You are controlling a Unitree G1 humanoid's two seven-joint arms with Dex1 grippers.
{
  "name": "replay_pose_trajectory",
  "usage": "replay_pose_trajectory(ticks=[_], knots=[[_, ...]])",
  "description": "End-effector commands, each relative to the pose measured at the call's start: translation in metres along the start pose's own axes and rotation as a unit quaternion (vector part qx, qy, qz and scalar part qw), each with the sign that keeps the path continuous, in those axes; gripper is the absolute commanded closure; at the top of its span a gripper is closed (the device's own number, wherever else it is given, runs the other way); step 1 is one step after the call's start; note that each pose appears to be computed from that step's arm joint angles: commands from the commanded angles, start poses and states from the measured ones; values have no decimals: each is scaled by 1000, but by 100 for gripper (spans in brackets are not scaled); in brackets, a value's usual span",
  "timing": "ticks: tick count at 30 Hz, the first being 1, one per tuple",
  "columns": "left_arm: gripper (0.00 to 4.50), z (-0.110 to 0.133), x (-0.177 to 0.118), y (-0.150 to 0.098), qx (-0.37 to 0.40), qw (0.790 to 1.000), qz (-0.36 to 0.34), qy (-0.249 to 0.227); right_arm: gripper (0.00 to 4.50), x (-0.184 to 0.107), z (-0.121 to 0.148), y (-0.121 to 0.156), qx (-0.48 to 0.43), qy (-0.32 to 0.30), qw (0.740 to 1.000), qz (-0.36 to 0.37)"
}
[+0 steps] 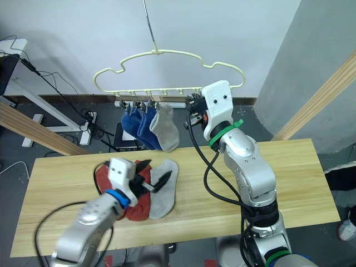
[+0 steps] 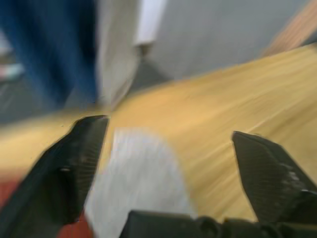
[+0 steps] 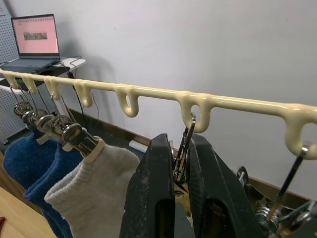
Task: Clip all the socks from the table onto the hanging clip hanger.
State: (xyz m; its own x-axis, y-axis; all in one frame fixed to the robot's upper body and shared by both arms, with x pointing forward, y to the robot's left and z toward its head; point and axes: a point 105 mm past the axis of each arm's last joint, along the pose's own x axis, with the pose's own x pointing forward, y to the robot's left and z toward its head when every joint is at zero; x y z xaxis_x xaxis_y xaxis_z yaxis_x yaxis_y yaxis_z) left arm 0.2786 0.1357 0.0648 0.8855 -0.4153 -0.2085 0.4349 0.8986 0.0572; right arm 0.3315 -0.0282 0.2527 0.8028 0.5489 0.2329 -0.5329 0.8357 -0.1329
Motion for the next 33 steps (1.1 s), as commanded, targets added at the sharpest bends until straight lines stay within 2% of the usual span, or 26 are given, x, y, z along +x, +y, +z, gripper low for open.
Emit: replay_pose_trajectory(ticks=[1, 7, 13, 20, 23, 29, 33], knots=[[0, -6, 6, -6, 18, 1000, 21, -1, 445, -2, 15, 2, -2, -29, 1000, 7], [0, -30, 19, -10, -6, 997, 62, 35, 445, -4, 13, 3, -4, -24, 1000, 9], [0, -34, 27, -8, -27, 994, 96, 51, 445, -5, 13, 4, -3, -22, 1000, 12], [0, -42, 23, -14, -33, 992, 93, 75, 445, -5, 12, 4, -1, -19, 1000, 11], [55, -45, 20, -13, -36, 991, 99, 85, 445, -5, 12, 4, -1, -18, 1000, 12], [219, -45, 20, -8, -33, 990, 104, 87, 445, -5, 11, 4, -1, -18, 1000, 13], [285, -45, 20, -9, -31, 991, 97, 85, 445, -5, 11, 3, -1, -18, 1000, 12]])
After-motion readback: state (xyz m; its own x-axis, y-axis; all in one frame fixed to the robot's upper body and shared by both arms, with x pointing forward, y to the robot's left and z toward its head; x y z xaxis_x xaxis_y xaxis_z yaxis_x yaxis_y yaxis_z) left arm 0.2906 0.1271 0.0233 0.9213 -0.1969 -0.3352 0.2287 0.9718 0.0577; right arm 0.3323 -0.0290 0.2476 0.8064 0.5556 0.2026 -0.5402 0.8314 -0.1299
